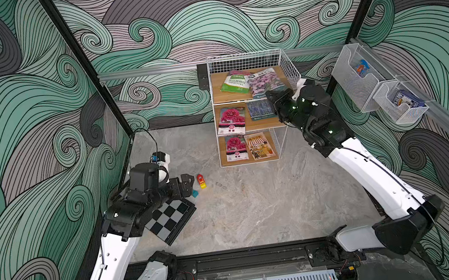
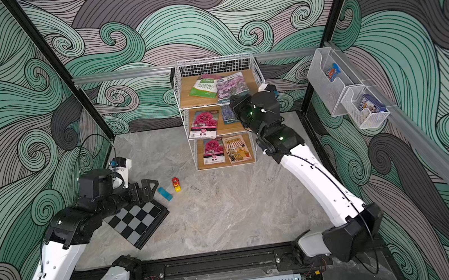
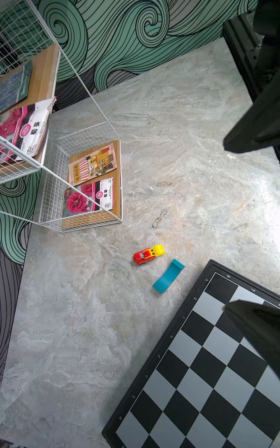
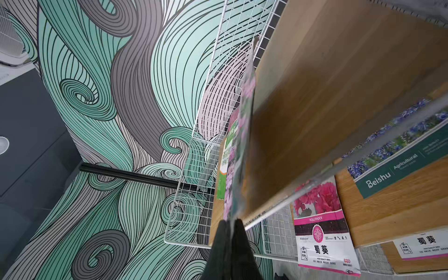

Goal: Take the seed bag off the shelf
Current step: Pick up the seed packet from the shelf.

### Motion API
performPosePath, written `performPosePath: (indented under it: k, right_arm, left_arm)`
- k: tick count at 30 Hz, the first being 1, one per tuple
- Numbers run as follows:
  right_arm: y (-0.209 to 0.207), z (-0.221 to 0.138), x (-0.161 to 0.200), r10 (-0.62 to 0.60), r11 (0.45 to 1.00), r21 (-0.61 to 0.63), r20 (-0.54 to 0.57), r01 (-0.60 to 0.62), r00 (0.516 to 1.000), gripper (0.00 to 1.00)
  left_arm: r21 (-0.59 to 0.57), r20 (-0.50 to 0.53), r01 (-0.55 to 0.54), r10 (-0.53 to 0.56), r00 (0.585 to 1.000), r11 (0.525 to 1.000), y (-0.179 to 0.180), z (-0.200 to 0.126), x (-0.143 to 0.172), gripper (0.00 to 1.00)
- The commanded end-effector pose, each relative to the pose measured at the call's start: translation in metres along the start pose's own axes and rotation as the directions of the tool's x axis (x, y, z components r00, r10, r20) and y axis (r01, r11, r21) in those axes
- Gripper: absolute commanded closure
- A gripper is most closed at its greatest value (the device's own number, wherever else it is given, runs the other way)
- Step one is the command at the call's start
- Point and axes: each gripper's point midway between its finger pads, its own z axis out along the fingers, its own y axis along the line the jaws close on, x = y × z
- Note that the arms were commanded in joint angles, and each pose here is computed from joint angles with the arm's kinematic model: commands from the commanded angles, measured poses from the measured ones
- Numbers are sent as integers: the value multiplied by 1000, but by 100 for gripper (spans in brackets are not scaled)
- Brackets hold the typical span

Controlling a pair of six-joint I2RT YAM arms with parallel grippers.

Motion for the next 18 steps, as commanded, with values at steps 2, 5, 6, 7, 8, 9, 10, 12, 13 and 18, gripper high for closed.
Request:
performPosePath:
  k: [2, 5, 6, 7, 8, 9, 10, 12, 13, 18]
  right_arm:
    - [16, -27, -1, 27, 997, -77, -19, -28, 999, 100]
    - [6, -49, 7, 37, 997, -70, -64, -42, 997, 100]
    - [0, -58, 10, 37, 997, -60, -75, -41, 997, 100]
    - [-5, -67, 12, 36, 998, -55, -85, -41, 996, 100]
    - [-11, -76, 15, 37, 998, -48, -94, -42, 995, 100]
    - [-21, -84, 18, 43, 998, -32, -104, -47, 994, 100]
    - [-30, -94, 22, 49, 998, -20, -116, -52, 992, 100]
    - [-53, -111, 29, 52, 999, 18, -132, -50, 990, 100]
    - [-66, -121, 31, 58, 998, 39, -134, -53, 989, 100]
    - [-124, -156, 42, 128, 988, 99, -114, -117, 985, 100]
  left_arm:
    - [4, 37, -10, 9, 999, 1000, -3, -16, -9, 1]
    - [1, 43, -3, 3, 999, 1000, -3, -17, -9, 1]
    - [-1, 42, 1, -1, 999, 1000, -2, -17, -9, 1]
    - [-1, 39, 4, -4, 999, 1000, -2, -17, -9, 1]
    - [-1, 37, 7, -7, 999, 1000, -2, -16, -8, 1]
    - [-2, 34, 12, -12, 999, 1000, -2, -15, -8, 1]
    - [-2, 34, 13, -13, 999, 1000, -2, -15, -8, 1]
    - [-3, 37, 19, -19, 999, 1000, -2, -16, -8, 1]
    - [-4, 37, 23, -23, 999, 1000, -1, -16, -7, 1]
    - [-4, 37, 44, -44, 998, 999, -1, -20, -5, 1]
